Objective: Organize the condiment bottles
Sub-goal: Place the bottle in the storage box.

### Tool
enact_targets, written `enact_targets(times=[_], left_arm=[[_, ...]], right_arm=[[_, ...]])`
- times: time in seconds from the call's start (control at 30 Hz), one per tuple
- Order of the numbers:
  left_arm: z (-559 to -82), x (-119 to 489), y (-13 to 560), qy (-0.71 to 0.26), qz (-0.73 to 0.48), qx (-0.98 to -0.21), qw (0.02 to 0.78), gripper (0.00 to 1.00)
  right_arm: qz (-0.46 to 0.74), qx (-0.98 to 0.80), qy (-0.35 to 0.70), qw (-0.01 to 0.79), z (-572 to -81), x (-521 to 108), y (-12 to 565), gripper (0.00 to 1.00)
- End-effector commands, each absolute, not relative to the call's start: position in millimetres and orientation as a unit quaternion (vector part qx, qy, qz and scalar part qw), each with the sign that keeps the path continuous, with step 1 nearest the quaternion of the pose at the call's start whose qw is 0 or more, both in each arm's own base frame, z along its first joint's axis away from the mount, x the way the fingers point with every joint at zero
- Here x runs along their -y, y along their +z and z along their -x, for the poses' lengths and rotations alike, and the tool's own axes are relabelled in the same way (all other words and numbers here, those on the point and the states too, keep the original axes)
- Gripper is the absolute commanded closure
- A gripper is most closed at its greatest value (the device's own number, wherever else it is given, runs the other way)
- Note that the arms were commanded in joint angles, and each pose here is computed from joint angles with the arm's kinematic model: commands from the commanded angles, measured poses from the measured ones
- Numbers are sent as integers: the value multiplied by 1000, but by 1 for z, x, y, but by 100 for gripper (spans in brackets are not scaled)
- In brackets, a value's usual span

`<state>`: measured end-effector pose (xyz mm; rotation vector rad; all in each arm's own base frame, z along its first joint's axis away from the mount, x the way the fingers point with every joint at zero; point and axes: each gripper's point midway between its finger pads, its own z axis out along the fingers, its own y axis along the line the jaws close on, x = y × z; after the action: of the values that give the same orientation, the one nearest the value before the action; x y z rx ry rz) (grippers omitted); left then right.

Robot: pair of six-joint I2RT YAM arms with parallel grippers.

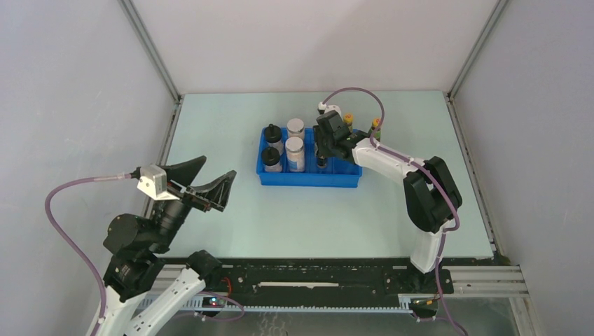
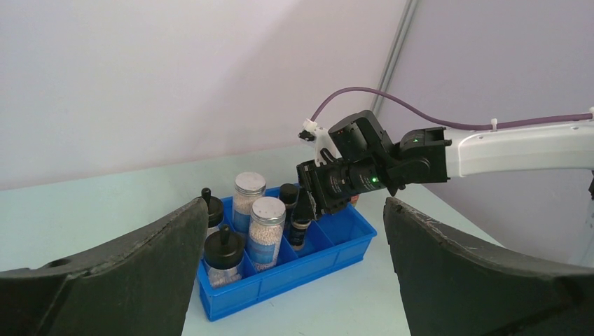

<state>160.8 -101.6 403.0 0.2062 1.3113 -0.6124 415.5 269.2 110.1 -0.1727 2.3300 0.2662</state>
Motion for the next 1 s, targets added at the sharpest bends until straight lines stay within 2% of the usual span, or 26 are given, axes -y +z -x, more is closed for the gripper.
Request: enact_targets(times=[0.0, 0.17, 0.2, 0.4, 0.57, 0.7, 0.97], left_arm=[[-167, 105, 400, -273, -101, -600, 746, 0], [-167, 106, 400, -273, -101, -599, 746, 0], [-168, 106, 400, -273, -102, -600, 745, 0], [-168, 107, 400, -274, -103, -601, 744, 0], [-167, 107, 401, -275, -103, -599, 745, 0], [-167, 107, 402, -275, -103, -599, 745, 0], [-168, 107, 403, -276, -103, -599, 744, 0]], right_arm=[[54, -910, 110, 396, -422, -268, 114, 100], [51, -911, 107, 394, -422, -267, 111, 100], [51, -912, 106, 393, -421, -267, 110, 96], [50, -913, 103, 392, -421, -265, 110, 51], [49, -911, 105, 397, -422, -265, 114, 31], [52, -909, 106, 399, -423, -266, 117, 25], [59, -901, 112, 414, -424, -268, 140, 23]])
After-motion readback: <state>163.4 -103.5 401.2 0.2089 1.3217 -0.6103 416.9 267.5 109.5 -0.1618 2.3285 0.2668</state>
